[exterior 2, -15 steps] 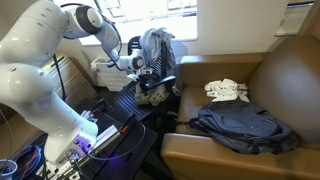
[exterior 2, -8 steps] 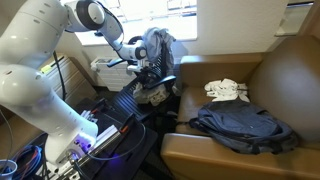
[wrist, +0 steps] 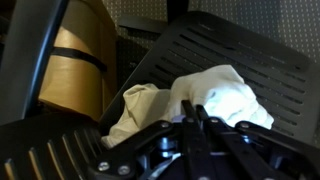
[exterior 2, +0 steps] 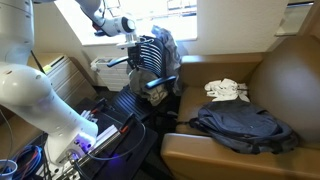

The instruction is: Pick up the brown clothing from the black chair and put it on the brown chair

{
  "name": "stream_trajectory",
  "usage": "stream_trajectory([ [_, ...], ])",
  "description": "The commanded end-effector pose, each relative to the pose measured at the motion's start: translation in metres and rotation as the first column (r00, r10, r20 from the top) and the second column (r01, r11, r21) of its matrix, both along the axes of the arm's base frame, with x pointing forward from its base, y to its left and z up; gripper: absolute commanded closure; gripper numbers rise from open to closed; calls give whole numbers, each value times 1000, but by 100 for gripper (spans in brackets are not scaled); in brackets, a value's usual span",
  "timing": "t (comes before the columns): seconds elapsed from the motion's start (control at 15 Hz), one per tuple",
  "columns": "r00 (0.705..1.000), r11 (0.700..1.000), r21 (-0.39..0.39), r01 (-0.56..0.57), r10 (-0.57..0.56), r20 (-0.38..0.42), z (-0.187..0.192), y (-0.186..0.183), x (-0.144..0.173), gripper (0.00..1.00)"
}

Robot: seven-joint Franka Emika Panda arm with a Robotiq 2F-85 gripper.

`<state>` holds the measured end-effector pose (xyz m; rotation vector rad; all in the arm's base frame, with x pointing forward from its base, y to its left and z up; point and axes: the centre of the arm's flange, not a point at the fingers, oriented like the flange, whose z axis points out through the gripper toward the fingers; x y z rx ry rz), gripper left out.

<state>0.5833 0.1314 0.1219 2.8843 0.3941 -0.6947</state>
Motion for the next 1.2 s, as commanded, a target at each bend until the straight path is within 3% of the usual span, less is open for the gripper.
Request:
stream_trajectory([
  [0.0, 995, 995, 18, -97, 97, -7, 82, 6, -46, 99],
  [0.27, 993, 996, 45, -79, 74, 97, 155, 15, -82, 99],
  [0.4, 980, 997, 73, 4, -19, 201, 191, 13, -101, 99],
  [0.67, 935, 974, 140, 178, -212, 285, 256, -10, -136, 99],
  [0.87, 877, 932, 205, 299, -353, 326, 298, -43, -164, 99],
  [1.13, 768, 842, 304, 446, -534, 353, 337, -111, -201, 99],
])
